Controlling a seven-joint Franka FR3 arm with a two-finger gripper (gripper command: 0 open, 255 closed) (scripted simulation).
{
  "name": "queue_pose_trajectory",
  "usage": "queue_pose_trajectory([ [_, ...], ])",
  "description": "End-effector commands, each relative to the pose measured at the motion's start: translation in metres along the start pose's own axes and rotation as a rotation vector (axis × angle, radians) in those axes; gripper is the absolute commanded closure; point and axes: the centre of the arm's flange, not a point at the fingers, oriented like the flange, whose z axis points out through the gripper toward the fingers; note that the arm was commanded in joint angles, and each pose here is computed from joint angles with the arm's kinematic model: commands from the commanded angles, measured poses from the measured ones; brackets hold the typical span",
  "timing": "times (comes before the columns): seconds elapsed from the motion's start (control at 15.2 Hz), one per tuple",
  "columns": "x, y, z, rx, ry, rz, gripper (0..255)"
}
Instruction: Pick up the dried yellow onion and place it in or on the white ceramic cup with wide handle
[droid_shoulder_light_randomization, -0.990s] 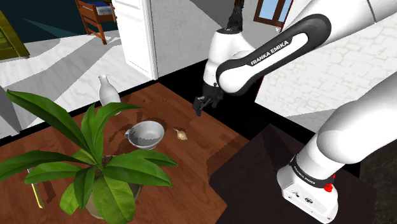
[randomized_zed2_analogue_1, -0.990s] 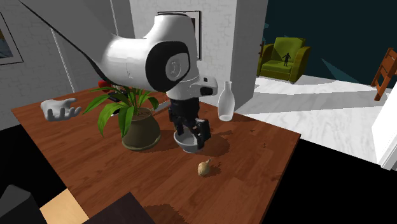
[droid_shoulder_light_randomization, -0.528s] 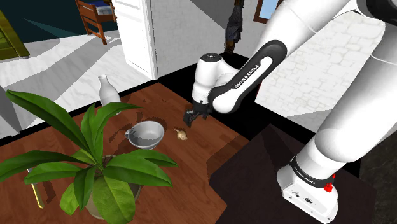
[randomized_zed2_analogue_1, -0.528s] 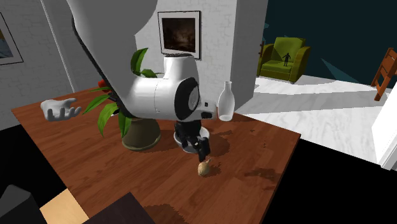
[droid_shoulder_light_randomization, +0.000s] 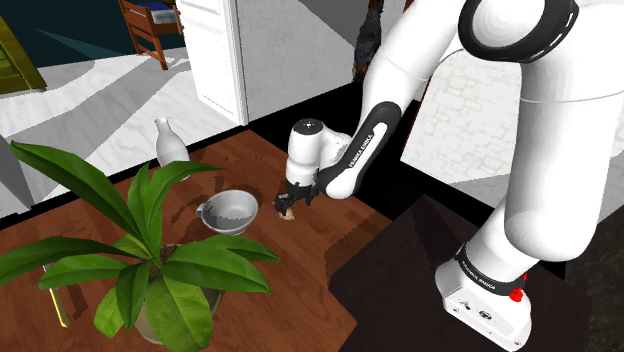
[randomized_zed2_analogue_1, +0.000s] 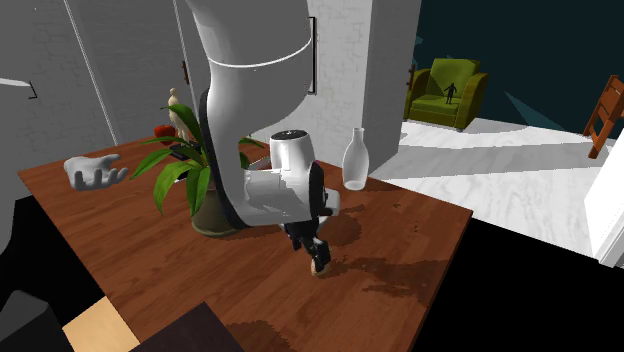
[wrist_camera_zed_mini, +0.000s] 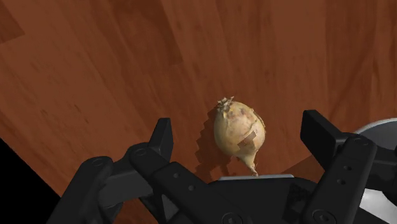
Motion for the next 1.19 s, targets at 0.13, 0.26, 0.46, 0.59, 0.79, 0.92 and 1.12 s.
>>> queue_pose_trajectory([
  [0.13,0.000,-0.002,0.026,-0.002,0.001,0.007,0],
  [0.26,0.000,-0.002,0.037,-0.002,0.001,0.007,0],
  [0.46,0.000,-0.002,0.050,-0.002,0.001,0.007,0],
  [0.59,0.000,-0.002,0.050,-0.002,0.001,0.007,0],
  [0.79,0.000,-0.002,0.050,-0.002,0.001,0.007,0],
  [0.92,0.000,-0.002,0.050,-0.002,0.001,0.007,0],
  [1.12,0.000,-0.002,0.050,-0.002,0.001,0.007,255],
])
